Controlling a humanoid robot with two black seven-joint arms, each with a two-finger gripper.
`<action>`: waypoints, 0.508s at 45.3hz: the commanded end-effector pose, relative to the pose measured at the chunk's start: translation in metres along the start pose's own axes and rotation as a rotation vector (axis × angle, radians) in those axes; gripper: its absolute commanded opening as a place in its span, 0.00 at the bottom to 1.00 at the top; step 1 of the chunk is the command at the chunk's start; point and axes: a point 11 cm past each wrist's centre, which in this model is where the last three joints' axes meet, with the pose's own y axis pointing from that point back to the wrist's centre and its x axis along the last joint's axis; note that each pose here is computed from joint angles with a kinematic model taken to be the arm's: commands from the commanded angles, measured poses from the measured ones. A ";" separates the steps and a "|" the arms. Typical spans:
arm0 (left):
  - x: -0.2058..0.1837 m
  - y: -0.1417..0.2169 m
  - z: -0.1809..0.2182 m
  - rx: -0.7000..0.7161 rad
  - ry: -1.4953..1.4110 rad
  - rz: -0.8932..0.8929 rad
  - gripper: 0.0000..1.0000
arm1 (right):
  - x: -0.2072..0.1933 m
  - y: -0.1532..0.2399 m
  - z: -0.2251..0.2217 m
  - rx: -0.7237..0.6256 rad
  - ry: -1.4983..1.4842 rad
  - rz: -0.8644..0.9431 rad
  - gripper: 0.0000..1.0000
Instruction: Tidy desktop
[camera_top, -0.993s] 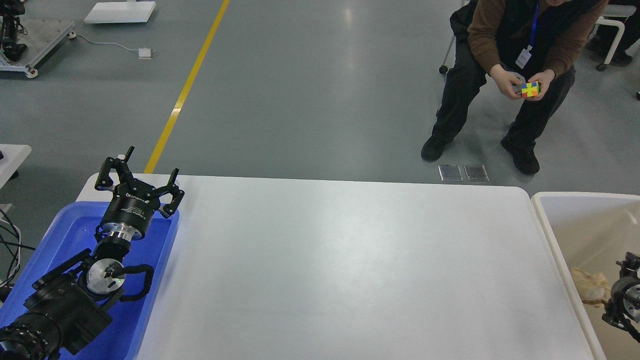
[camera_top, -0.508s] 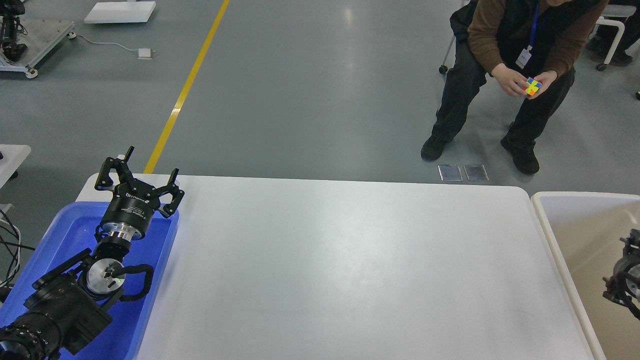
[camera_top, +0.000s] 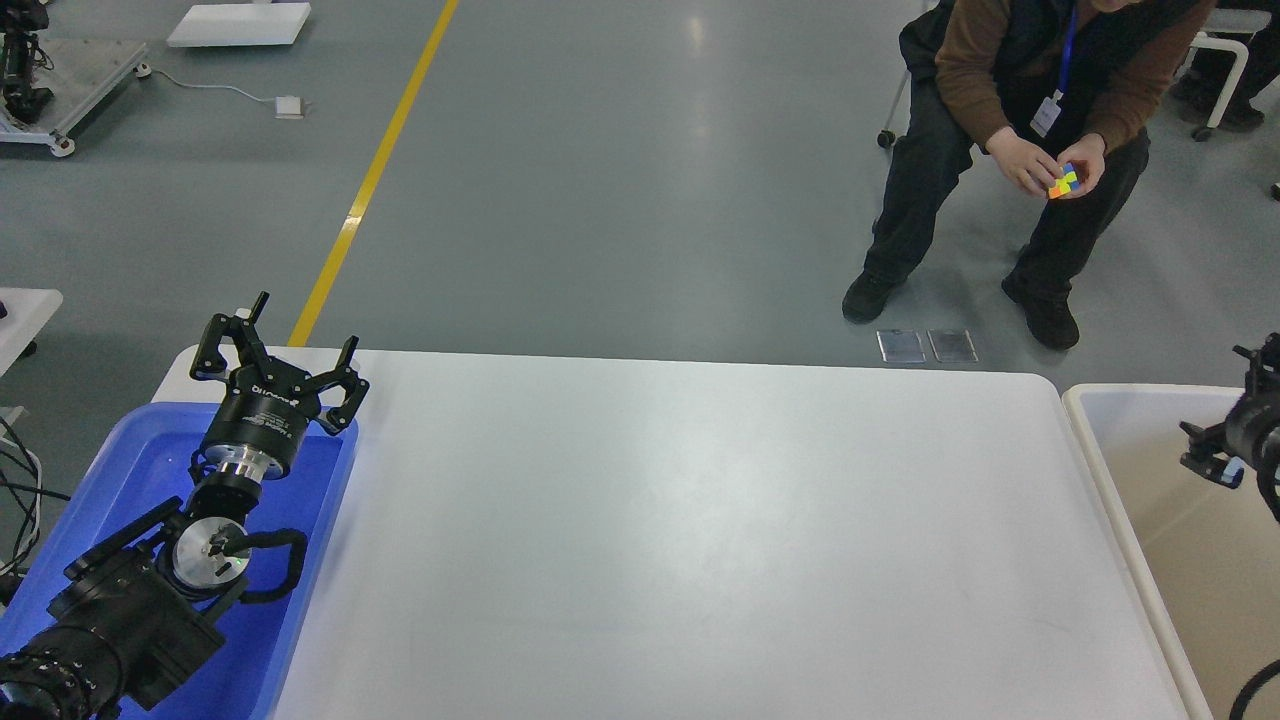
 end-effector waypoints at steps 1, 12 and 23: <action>0.000 0.000 0.000 0.001 -0.001 0.000 1.00 | -0.050 0.006 -0.039 0.095 -0.100 -0.285 1.00; 0.000 0.000 0.000 0.000 0.000 0.000 1.00 | -0.106 0.012 -0.041 0.098 -0.104 -0.454 1.00; 0.000 0.000 0.000 0.001 -0.001 0.000 1.00 | -0.167 0.020 -0.040 0.123 -0.243 -0.602 1.00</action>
